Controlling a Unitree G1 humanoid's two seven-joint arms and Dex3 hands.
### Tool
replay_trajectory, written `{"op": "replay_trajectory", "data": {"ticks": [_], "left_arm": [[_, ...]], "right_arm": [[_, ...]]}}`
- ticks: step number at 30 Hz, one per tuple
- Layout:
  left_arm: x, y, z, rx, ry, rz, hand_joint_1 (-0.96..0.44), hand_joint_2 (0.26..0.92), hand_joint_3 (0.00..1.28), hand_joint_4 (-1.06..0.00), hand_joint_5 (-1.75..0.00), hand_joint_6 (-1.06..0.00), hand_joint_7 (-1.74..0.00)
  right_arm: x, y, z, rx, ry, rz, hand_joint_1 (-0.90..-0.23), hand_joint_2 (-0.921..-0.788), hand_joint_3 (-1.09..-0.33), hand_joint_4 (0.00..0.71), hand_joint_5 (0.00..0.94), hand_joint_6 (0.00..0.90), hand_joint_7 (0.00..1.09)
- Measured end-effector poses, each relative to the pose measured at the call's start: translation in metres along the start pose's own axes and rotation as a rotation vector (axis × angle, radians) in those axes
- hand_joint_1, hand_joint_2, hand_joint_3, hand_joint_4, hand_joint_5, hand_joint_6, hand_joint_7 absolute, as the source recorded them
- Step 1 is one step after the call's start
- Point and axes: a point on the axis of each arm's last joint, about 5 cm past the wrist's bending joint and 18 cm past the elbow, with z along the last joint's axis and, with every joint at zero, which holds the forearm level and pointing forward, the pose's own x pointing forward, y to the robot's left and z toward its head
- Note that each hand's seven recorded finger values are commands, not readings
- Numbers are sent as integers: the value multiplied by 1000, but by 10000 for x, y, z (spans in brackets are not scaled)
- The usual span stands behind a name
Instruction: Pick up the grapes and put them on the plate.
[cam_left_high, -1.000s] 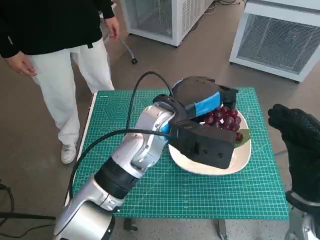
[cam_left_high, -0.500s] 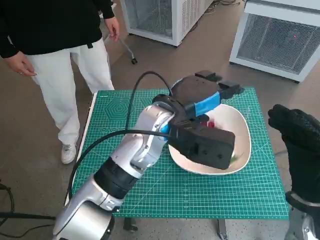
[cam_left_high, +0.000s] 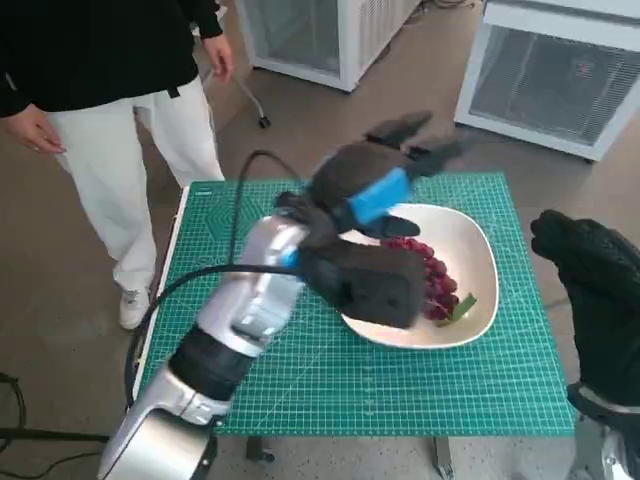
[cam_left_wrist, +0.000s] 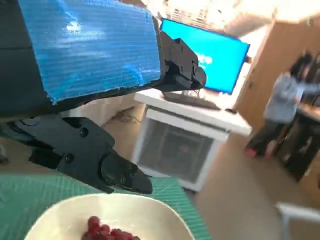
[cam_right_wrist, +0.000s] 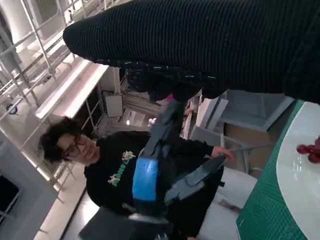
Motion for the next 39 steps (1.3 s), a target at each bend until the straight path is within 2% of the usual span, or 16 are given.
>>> {"op": "replay_trajectory", "data": {"ticks": [11, 19, 29, 34, 39], "left_arm": [[-326, 114, -412, -263, -13, 149, -520, 920, 153, -122, -9, -297, -7], [-585, 76, -685, -538, -55, 213, -514, 921, 212, -151, -14, -277, -1], [-920, -95, -1025, -924, -115, 246, -454, 921, 102, -123, -1, -221, 0], [-1054, -145, -1143, -1037, -155, 279, -388, 921, 56, -102, 0, -206, -3], [-1132, -184, -1184, -1100, -184, 317, -363, 921, 27, -105, -5, -219, -8]], "right_arm": [[-7, 5, 0, 1, 2, 2, -619, -921, -691, 365, 15, -1, 749], [-5, 16, -4, 5, 3, 6, -621, -921, -689, 368, 18, -1, 736], [-5, 17, -9, 5, 4, 9, -622, -921, -684, 371, 20, -1, 724], [-6, 12, -11, 3, 6, 10, -621, -921, -685, 370, 20, -1, 719], [-5, 10, -14, 3, 8, 10, -621, -921, -685, 368, 20, -1, 717]]}}
